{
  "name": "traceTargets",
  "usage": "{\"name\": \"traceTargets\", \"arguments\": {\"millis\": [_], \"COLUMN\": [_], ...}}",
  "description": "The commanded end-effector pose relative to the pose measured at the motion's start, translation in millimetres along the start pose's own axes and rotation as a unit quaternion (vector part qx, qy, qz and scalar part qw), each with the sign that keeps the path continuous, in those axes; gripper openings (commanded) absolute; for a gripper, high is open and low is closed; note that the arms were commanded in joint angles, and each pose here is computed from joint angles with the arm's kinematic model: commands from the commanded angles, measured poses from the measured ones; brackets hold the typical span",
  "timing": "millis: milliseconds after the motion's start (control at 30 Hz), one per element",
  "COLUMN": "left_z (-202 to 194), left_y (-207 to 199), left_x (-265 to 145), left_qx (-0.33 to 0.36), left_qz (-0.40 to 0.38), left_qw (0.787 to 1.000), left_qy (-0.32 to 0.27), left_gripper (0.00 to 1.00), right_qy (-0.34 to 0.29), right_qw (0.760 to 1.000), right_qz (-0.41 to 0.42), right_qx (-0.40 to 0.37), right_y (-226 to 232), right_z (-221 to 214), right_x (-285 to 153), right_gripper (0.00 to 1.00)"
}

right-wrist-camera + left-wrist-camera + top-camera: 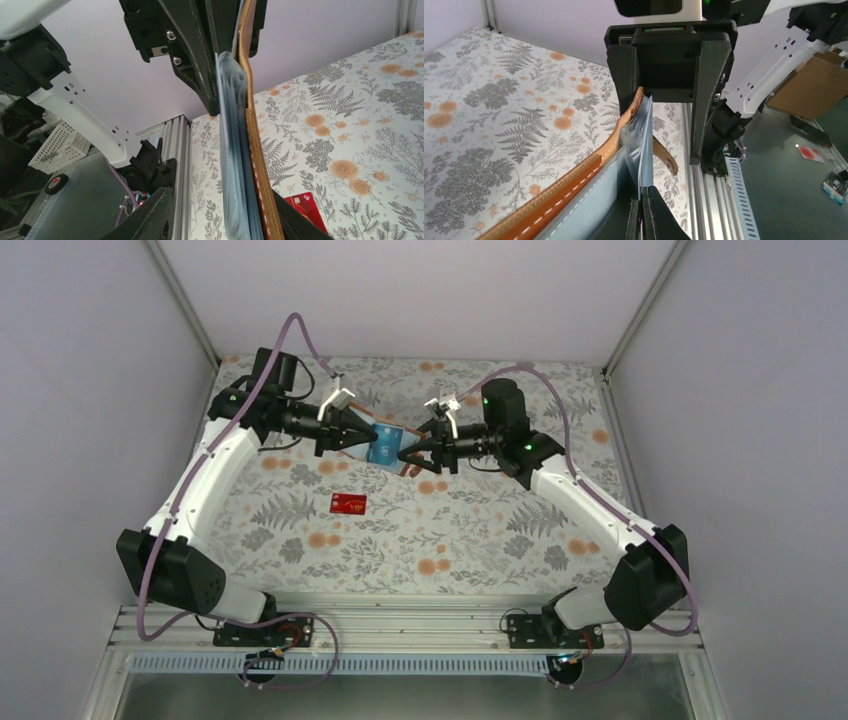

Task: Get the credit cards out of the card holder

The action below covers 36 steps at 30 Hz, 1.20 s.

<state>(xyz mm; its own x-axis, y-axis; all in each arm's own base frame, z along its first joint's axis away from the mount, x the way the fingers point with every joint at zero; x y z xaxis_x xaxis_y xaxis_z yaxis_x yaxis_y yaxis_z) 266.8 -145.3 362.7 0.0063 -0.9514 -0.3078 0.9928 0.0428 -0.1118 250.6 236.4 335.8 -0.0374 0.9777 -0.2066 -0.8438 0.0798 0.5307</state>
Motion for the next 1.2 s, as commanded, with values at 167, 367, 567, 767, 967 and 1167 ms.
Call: {"name": "traceTargets", "arguments": {"millis": [167,367,567,767,967,1167], "left_z": [25.9,32.7,42.3,43.0,37.6,29.6], "left_y": [-10.8,-8.0,-13.5,-14.3,-12.8,-15.2], "left_x": [-12.1,-22.6,-26.8,-27.6,-25.4,-23.5], "left_qx": [0.029,0.034,0.042,0.044,0.039,0.041], "left_qz": [-0.011,0.004,0.0,0.006,0.008,-0.002], "left_qw": [0.998,0.998,0.997,0.997,0.998,0.998], "left_qy": [-0.048,-0.055,-0.061,-0.057,-0.052,-0.044], "left_gripper": [0.02,0.02,0.02,0.02,0.02,0.03], "right_qy": [-0.032,-0.035,-0.046,-0.06,-0.056,-0.047], "right_qw": [0.999,0.999,0.999,0.998,0.998,0.998], "right_qz": [0.023,0.006,0.01,0.029,0.031,0.034], "right_qx": [-0.001,0.002,0.002,-0.012,-0.009,-0.01], "right_y": [4.9,0.5,0.0,9.5,8.9,9.5], "right_z": [7.7,2.8,6.7,22.9,29.5,27.1], "right_x": [4.1,3.5,2.6,1.0,3.4,3.6], "right_gripper": [0.47,0.63,0.74,0.67,0.25,0.04]}}
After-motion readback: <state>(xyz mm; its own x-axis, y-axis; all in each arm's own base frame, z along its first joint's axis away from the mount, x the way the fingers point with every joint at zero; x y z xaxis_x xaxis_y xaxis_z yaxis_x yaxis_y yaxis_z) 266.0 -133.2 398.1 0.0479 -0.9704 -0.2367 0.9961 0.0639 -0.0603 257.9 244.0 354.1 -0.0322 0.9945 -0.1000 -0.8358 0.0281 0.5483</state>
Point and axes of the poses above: each gripper's point midway between its finger pads, its own x axis out along the fingers, its own y axis along the line the jaws close on, z = x × y, the point moved 9 cm from there along -x, back along the fingers, and after that the axes turned 10 degrees about x, right-handed, at the moved point
